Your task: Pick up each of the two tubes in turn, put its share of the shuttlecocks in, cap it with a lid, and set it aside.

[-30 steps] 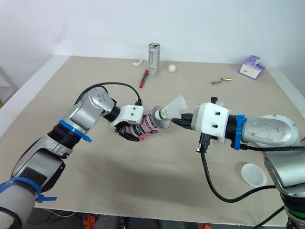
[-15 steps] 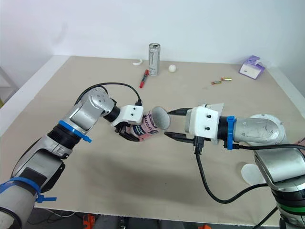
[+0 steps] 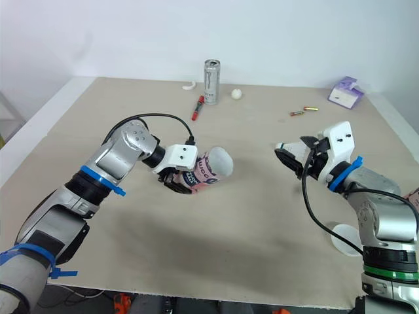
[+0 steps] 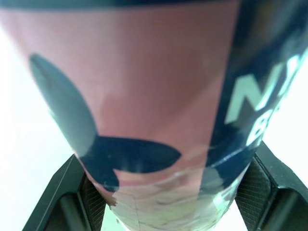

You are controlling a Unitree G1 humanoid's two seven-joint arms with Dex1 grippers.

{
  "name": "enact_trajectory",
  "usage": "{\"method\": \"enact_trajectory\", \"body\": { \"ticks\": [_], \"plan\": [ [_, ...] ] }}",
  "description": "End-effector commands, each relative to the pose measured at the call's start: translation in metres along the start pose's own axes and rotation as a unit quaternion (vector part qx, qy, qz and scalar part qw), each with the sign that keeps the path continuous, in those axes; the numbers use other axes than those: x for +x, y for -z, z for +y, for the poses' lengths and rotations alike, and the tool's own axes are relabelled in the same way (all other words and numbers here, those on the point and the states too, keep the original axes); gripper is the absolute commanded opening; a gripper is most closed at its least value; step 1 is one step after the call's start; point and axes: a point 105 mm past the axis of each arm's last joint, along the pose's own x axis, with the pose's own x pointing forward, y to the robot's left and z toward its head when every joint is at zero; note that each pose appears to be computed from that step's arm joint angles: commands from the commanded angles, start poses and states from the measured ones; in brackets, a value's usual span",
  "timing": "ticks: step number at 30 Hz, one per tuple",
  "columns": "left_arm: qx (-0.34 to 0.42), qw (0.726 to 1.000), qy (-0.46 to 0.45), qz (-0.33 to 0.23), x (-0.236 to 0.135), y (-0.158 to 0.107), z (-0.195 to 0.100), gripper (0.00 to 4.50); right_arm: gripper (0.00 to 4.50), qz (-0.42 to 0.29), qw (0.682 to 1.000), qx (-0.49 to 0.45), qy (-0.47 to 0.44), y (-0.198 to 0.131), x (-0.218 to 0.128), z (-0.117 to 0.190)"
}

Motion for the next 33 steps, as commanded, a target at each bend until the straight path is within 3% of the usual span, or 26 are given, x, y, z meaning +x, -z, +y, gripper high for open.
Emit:
{"method": "enact_trajectory", "body": {
  "ticks": [1, 4, 9, 28, 32, 33],
  "plan": [
    [0.002, 1.0, 0.009, -0.001, 0.004, -0.001, -0.004, 3.11, 4.4, -0.014, 0.999, -0.006, 0.029, -0.001, 0.002, -0.022],
    [0.001, 1.0, 0.009, 0.0, 0.004, -0.001, -0.004, 3.11, 4.4, 0.027, 0.998, -0.024, 0.042, 0.02, 0.007, -0.039],
    [-0.001, 1.0, 0.008, 0.002, 0.003, 0.001, -0.005, 3.11, 4.4, 0.035, 0.998, -0.017, 0.05, 0.028, 0.015, -0.055],
    [-0.008, 1.0, 0.005, 0.003, 0.001, 0.003, -0.004, 3.11, 4.4, 0.028, 0.997, 0.069, 0.004, 0.033, 0.061, -0.034],
    [-0.009, 1.0, 0.003, 0.004, 0.001, 0.004, -0.004, 3.11, 2.67, 0.028, 0.997, 0.078, 0.007, 0.033, 0.068, -0.031],
    [-0.01, 1.0, 0.002, 0.004, 0.001, 0.004, -0.004, 3.11, 2.46, 0.028, 0.997, 0.077, 0.009, 0.032, 0.069, -0.031]
  ]
}}
